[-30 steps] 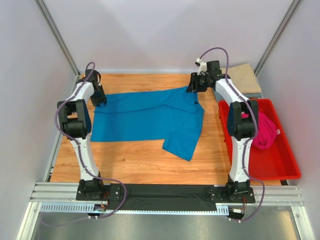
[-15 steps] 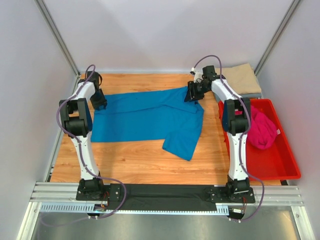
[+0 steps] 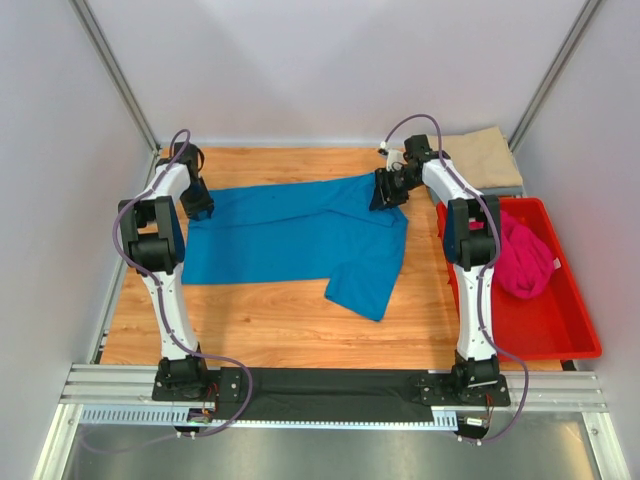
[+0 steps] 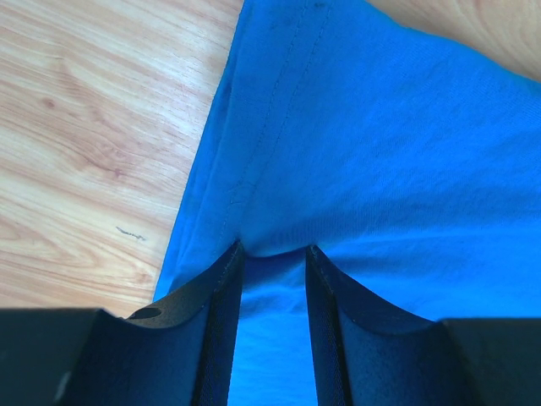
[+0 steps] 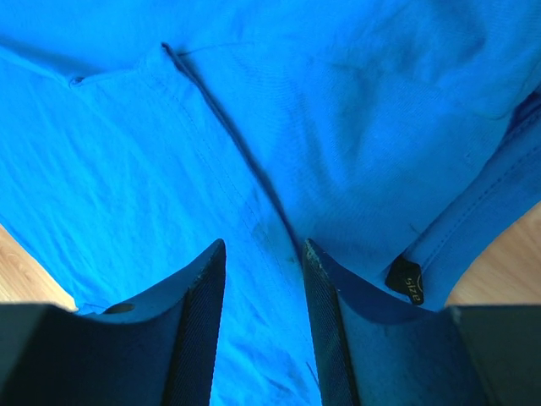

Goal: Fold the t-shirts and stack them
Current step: Fold the tshirt

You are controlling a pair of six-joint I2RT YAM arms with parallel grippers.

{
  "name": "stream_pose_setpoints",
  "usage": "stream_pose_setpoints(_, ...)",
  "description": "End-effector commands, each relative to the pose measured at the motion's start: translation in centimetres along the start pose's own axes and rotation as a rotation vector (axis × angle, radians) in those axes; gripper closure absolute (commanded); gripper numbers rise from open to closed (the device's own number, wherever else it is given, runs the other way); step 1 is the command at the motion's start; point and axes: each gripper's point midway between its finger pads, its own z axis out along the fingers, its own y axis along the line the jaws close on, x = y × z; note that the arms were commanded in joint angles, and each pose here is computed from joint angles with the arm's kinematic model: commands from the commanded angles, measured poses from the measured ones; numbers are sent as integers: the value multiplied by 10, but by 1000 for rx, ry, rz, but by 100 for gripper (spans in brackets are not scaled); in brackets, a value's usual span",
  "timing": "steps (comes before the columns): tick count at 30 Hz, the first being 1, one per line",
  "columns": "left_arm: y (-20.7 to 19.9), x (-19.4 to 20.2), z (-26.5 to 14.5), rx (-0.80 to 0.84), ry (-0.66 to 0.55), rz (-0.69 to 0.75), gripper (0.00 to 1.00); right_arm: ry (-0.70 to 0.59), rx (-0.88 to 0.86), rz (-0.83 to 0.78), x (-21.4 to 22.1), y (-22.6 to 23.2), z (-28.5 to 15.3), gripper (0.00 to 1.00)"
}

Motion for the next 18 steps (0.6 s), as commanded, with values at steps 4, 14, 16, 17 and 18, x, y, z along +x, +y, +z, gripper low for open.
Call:
stream_pose_setpoints(4, 5, 11, 6, -20, 48, -11, 58, 17, -20, -28, 5, 1, 2, 59)
stream_pose_setpoints(14, 5, 12, 1, -16, 48, -14, 58, 16, -16, -14, 4, 0, 2, 67)
stream_pose_setpoints(16, 6, 12, 0, -15, 45, -19, 58, 16, -13, -11, 4, 0, 2, 67)
stream_pose_setpoints(17, 4, 14, 2, -12, 48, -16, 58, 21, -13, -10, 6, 0, 3, 67)
stream_pose_setpoints(18, 5, 14, 2, -10, 47, -20, 58, 23, -12, -8, 7, -1, 3, 67)
